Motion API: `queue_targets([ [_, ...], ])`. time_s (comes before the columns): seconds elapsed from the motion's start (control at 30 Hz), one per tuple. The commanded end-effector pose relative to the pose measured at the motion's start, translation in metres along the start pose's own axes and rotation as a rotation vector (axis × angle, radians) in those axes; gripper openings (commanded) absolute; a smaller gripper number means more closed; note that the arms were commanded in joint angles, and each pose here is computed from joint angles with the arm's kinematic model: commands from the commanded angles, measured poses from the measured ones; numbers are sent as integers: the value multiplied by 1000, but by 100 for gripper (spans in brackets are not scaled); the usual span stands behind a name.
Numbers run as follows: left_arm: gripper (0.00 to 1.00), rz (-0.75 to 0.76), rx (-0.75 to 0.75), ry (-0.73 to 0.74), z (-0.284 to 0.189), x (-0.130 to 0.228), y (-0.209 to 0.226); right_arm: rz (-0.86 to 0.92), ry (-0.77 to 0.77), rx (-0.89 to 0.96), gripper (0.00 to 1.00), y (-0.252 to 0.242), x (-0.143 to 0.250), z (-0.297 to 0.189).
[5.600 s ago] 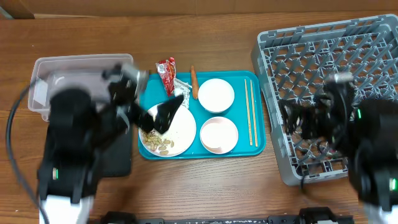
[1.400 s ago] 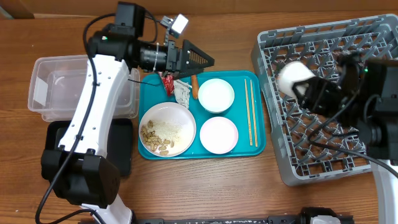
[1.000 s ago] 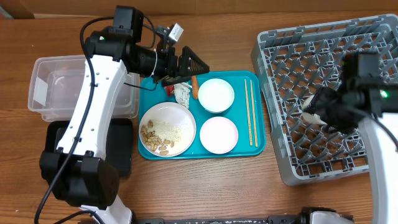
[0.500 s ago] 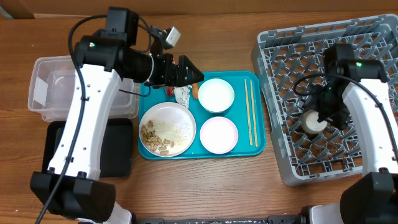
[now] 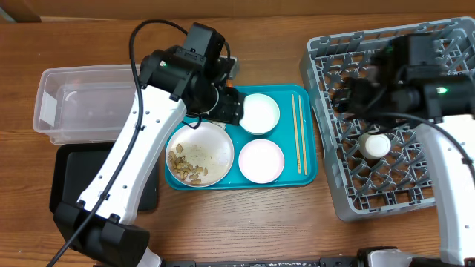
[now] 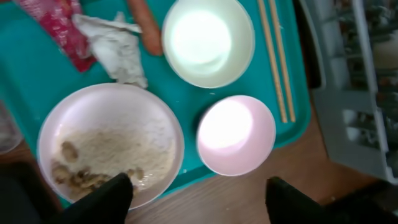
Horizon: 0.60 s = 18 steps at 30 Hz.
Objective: Sort waste into correct bins and load items into the dishwasher
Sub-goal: 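Carry the cup with the right gripper and set it upside down in the rack, then retract the left arm and grasp the white bowl with the right gripper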
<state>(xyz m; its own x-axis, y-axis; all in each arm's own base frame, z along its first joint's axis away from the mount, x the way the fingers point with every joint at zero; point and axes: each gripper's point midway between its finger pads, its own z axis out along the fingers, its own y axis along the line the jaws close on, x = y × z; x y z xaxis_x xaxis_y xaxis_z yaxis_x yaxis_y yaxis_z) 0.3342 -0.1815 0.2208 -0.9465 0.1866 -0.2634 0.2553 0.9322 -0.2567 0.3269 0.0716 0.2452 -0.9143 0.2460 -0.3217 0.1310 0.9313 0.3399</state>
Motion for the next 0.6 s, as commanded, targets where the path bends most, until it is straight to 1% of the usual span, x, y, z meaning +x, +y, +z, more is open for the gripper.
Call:
queue_targets([
  [0.0,59,-110,-117,-32,-9,-4,26,-131,29,-90,72,43,9,13],
  [0.03,56,-122,-139,-42,-15,-5,31,-147,32,-84,71,49,10,20],
  [0.07,56,-156,-167,-59,-24,-5,40,-153,33,-60,70,54,11,29],
  [0.13,61,-235,-194,-109,-48,-5,54,-130,10,47,70,52,5,52],
  [0.17,64,-282,-198,-157,-72,-4,64,-119,6,92,68,50,2,64],
  [0.23,66,-339,-206,-221,-102,0,77,-91,10,132,64,46,-3,85],
  [0.3,72,-403,-217,-280,-127,9,92,-81,32,136,61,46,-6,106],
  [0.33,77,-434,-226,-306,-139,15,100,-77,44,144,59,43,-7,118],
  [0.37,88,-466,-238,-328,-150,23,108,-72,58,151,59,41,-8,129],
  [0.4,97,-508,-261,-348,-161,32,116,-73,77,153,56,40,-7,141],
  [0.43,100,-547,-288,-361,-170,41,124,-85,100,145,53,40,-4,151],
  [0.57,100,-644,-397,-389,-195,74,147,-157,221,85,49,45,14,189],
])
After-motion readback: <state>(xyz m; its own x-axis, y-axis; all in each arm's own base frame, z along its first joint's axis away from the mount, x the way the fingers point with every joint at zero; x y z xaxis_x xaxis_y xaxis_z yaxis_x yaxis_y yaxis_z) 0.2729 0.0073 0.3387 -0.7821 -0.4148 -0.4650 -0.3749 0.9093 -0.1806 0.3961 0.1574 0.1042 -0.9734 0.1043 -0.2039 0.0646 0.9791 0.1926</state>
